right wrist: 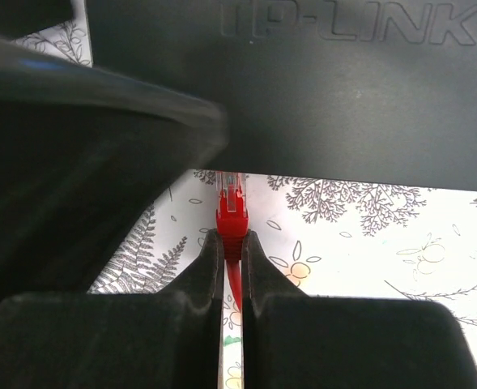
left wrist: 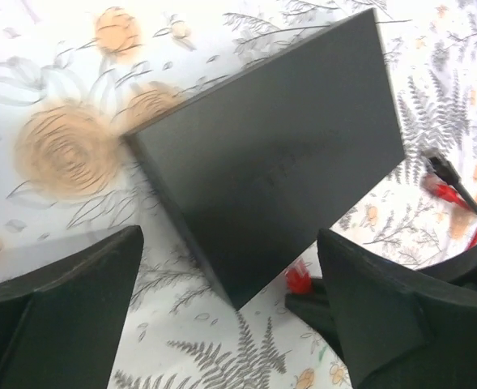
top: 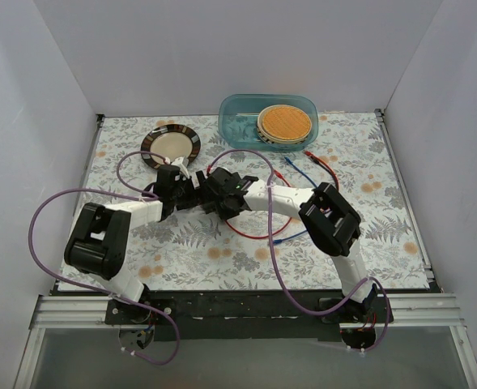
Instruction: Insert the plug into the switch port
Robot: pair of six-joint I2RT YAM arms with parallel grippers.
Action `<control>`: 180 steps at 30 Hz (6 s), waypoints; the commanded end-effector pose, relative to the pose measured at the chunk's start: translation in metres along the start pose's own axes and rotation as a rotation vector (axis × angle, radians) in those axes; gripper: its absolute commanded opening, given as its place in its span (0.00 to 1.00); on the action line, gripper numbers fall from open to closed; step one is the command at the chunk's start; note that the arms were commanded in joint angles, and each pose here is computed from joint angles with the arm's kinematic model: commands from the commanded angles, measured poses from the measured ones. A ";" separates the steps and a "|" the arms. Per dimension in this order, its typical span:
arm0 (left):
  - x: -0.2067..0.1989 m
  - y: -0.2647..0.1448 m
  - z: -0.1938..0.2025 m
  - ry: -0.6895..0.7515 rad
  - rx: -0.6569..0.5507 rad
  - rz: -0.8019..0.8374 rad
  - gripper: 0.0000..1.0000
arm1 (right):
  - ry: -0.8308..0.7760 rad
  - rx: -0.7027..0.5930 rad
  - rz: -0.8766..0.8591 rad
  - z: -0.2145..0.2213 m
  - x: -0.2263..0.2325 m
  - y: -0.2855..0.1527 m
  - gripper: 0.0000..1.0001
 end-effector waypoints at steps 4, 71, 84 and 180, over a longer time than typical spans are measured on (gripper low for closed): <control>0.035 -0.027 -0.010 -0.085 -0.092 -0.212 0.91 | 0.011 0.010 0.008 0.002 -0.004 0.002 0.01; 0.042 0.005 -0.057 -0.137 -0.220 0.070 0.40 | 0.014 0.027 0.014 -0.008 0.007 0.005 0.01; 0.043 0.041 -0.069 -0.197 -0.232 0.255 0.39 | 0.018 0.030 0.016 -0.007 0.004 0.006 0.01; -0.024 0.052 -0.025 0.109 -0.042 0.546 0.52 | -0.171 0.075 0.238 -0.008 -0.046 0.003 0.01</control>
Point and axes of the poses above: each gripper's point midway between its finger pads, its own y axis out along the fingers, its own x axis along the line the jaws close on, z = x × y, the point moved 3 cm from there along -y, back along the fingers, and after that the axes turned 14 degrees about y, right-handed, at the moved point
